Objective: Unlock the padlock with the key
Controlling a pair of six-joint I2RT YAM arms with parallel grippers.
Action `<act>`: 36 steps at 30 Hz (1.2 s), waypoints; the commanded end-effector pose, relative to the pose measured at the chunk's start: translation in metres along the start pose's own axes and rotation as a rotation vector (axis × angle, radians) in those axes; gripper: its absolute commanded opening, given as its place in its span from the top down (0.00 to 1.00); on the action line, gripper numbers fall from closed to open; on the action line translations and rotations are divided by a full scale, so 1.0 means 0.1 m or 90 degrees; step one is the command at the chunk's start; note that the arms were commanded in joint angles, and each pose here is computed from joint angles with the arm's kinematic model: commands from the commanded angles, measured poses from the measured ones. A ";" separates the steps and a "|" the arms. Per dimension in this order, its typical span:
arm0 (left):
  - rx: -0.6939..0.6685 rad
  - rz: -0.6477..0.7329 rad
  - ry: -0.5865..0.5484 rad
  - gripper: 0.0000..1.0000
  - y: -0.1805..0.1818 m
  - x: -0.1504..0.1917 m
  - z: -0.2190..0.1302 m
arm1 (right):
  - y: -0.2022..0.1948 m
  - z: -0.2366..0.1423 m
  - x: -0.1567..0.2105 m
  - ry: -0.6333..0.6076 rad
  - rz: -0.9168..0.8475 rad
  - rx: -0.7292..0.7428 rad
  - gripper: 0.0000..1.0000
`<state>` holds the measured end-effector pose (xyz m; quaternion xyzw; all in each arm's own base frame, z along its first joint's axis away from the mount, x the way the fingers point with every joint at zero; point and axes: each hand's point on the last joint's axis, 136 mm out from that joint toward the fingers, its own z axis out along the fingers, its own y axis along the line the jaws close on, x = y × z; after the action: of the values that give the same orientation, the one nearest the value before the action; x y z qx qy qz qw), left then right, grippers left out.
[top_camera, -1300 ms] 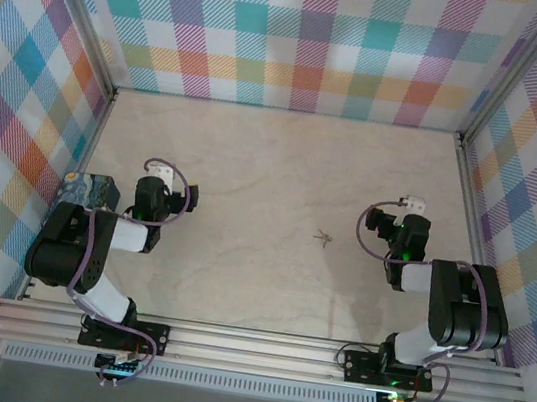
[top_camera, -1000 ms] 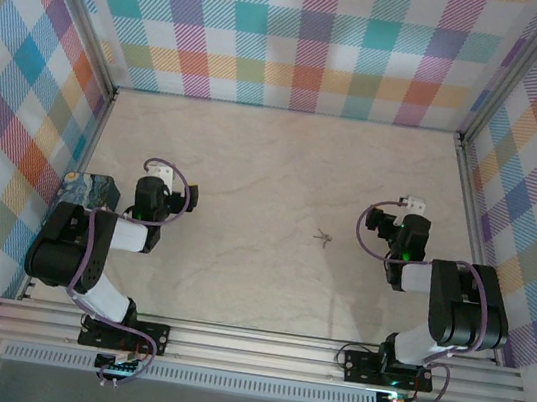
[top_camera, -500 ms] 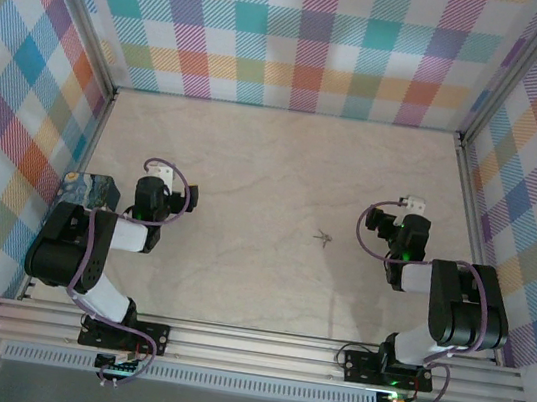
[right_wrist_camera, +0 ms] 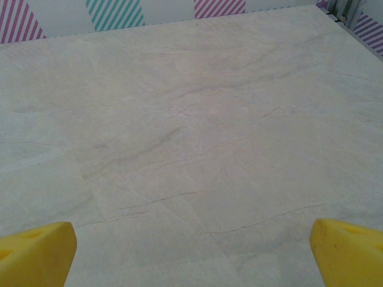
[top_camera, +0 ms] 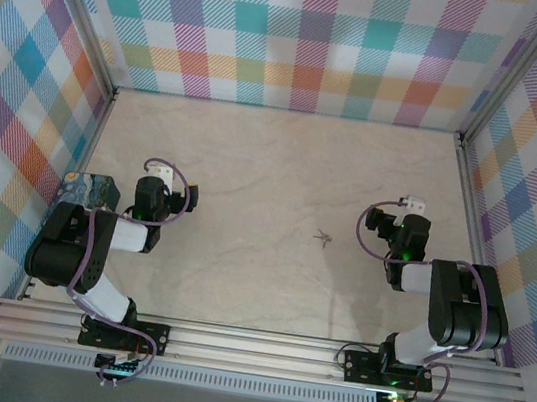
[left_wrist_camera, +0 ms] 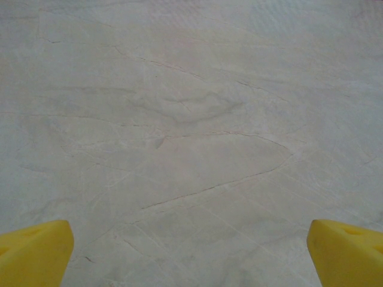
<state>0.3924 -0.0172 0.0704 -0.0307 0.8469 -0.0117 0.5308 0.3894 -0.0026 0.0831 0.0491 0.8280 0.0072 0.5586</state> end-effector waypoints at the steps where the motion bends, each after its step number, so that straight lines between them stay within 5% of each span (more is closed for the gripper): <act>1: 0.005 0.000 -0.014 0.00 0.02 -0.10 0.03 | 0.05 0.02 -0.12 -0.019 -0.008 -0.013 0.00; 13: 0.008 -0.010 -0.004 0.05 0.04 -0.16 0.03 | 0.19 0.01 -0.18 -0.006 -0.030 -0.057 0.00; 21: -0.238 -0.112 0.126 0.04 0.56 -0.83 -0.27 | 0.39 -0.27 -0.46 0.076 0.014 -0.094 0.01; 28: -0.372 -0.334 0.255 0.04 1.23 -0.51 -0.65 | 0.88 -0.53 -0.58 0.167 0.019 -0.183 0.01; 36: -0.332 -0.502 0.360 0.07 1.41 0.09 -0.63 | 1.14 -0.75 -0.55 0.196 0.012 -0.225 0.00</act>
<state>0.3406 0.1443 0.1021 -0.4524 0.8500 0.0440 0.2662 0.3575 0.1018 0.1580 -0.0450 0.8876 0.1465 0.4344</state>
